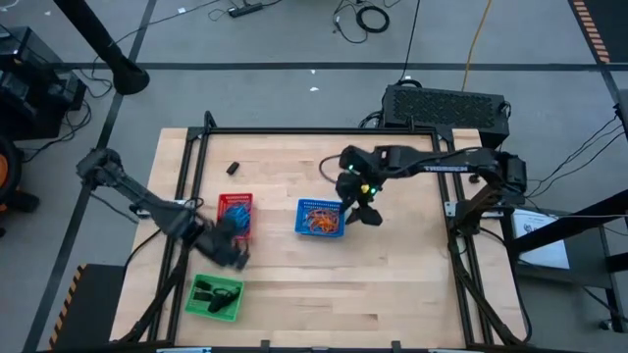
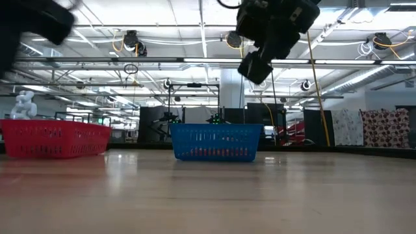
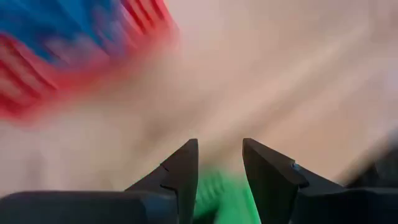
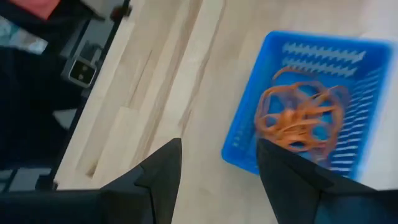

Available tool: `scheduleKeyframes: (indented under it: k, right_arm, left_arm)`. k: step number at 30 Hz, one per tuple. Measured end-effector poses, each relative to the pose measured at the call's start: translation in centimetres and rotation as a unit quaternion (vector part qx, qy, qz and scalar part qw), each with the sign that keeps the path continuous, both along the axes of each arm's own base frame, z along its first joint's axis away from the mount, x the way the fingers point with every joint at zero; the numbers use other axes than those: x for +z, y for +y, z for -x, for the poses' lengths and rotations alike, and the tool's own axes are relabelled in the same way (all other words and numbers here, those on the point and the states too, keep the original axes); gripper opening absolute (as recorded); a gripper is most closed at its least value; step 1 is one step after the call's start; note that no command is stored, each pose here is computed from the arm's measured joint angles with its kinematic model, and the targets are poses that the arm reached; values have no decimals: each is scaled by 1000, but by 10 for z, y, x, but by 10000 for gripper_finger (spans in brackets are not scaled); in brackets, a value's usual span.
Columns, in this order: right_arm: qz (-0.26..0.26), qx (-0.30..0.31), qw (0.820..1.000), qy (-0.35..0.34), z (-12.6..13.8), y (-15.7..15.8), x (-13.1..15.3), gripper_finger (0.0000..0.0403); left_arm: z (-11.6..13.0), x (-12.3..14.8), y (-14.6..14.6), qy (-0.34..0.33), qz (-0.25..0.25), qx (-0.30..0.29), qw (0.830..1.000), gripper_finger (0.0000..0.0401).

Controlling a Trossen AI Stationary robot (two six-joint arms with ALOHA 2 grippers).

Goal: Sort rubber bands into baskets

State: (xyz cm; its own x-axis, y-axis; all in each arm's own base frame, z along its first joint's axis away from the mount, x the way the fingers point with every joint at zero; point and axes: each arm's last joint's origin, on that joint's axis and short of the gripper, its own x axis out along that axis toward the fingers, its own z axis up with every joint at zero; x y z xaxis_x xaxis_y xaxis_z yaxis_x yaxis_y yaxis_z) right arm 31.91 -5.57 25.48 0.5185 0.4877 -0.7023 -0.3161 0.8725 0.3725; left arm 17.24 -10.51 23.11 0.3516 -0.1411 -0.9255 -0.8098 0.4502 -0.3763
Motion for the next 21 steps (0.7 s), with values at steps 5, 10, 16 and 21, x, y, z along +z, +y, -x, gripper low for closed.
scheduleKeyframes:
  k: [5,10,16,21]
  right_arm:
    - [14,-34,998,-48,8,-21,16,199]
    - [15,-89,992,-83,6,-46,21,199]
    - [-19,-176,980,-94,7,-71,25,199]
    - [-50,-232,966,-103,9,-86,30,199]
  left_arm:
    - [0,-2,61,79,-80,81,990,132]
    - [-8,-3,130,90,-138,96,982,132]
    - [3,-16,210,131,-158,98,974,132]
    - [8,-34,249,136,-153,44,978,132]
